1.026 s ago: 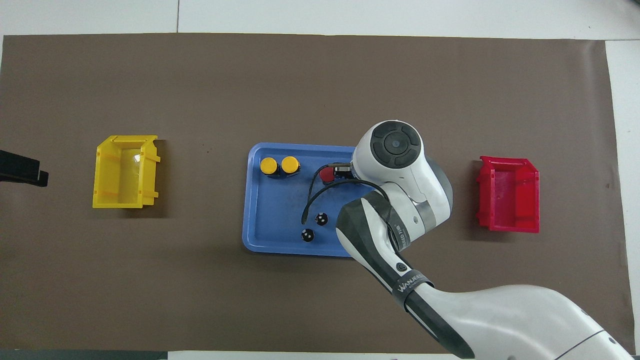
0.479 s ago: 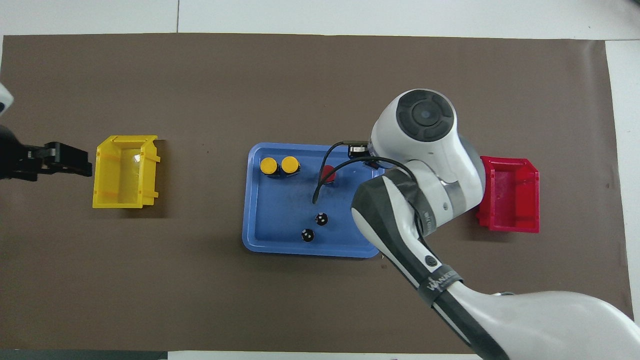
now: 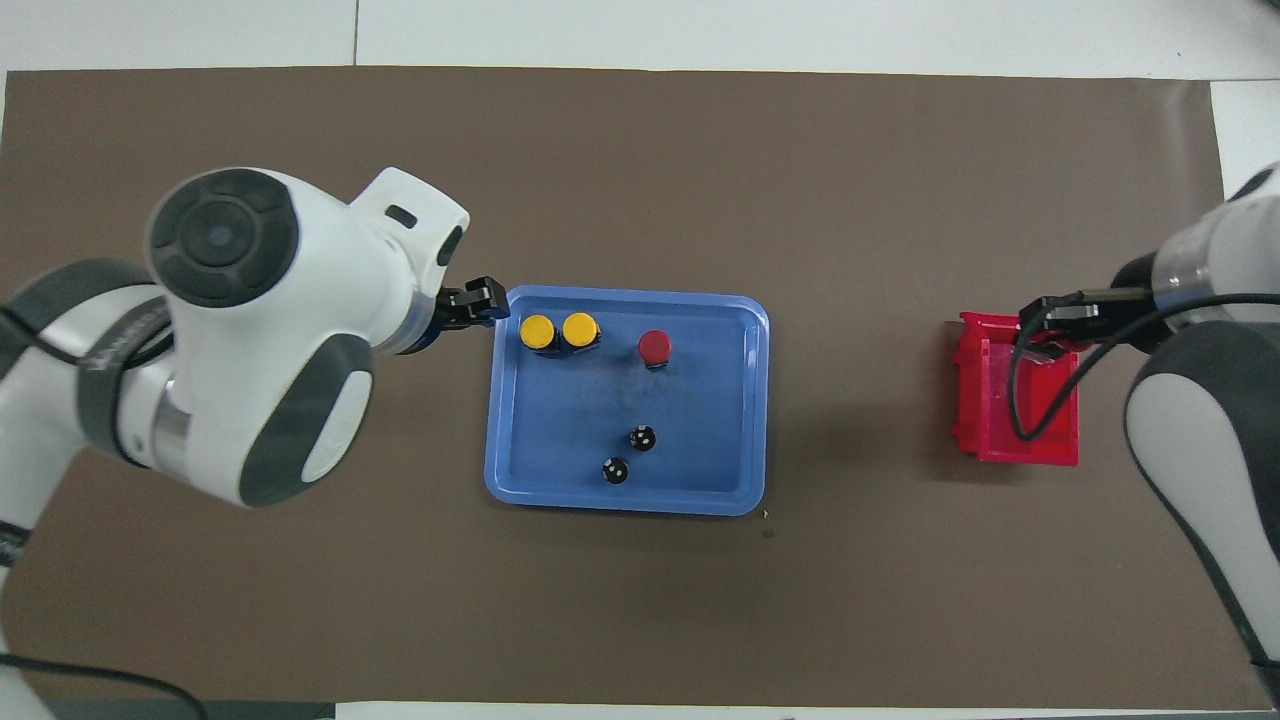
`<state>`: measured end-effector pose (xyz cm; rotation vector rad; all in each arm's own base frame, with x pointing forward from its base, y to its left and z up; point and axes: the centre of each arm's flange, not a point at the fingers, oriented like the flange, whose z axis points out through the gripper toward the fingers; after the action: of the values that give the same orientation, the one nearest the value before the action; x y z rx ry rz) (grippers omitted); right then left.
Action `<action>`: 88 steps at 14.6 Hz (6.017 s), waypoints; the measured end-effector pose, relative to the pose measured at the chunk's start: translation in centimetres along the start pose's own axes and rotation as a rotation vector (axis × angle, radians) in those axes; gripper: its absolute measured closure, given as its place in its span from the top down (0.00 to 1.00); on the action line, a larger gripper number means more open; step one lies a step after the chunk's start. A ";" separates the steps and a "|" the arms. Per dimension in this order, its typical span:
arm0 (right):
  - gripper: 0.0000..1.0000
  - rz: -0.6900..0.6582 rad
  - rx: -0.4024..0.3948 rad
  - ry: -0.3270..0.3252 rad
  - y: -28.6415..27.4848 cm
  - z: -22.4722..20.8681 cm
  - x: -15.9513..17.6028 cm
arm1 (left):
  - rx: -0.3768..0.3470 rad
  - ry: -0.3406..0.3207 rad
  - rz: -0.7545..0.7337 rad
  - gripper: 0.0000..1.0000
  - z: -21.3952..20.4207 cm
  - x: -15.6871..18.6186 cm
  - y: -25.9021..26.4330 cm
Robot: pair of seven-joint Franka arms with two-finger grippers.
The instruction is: Sort red and yellow buttons by color
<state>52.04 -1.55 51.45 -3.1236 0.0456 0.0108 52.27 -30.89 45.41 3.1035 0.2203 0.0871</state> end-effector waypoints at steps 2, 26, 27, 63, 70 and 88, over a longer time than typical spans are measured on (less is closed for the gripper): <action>0.37 0.003 0.002 0.004 1.9 2.9 -1.2 | 0.007 -0.009 -0.009 0.84 5.1 0.9 1.4; 0.37 -0.017 0.005 -0.041 3.5 16.8 -4.4 | 0.014 -0.074 -0.004 0.56 9.4 -0.8 3.3; 0.37 -0.020 0.005 -0.043 3.4 16.8 -4.4 | 0.007 -0.072 -0.004 0.52 9.4 -0.8 3.4; 1.00 -0.017 0.041 0.058 -38.8 16.4 4.9 | 0.014 -0.099 -0.028 0.41 8.0 5.0 -29.6; 0.90 -0.028 0.019 0.027 -38.2 19.1 2.8 | 0.014 -0.136 0.002 0.63 6.4 4.9 -29.7; 0.34 -0.087 -0.043 -0.040 -8.5 -0.2 6.5 | -0.012 -0.068 0.159 1.00 -14.7 3.6 -24.6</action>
<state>58.76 6.77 51.73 -3.1639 -0.0917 0.0741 51.49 -5.65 59.44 3.0999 -0.0282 -0.0138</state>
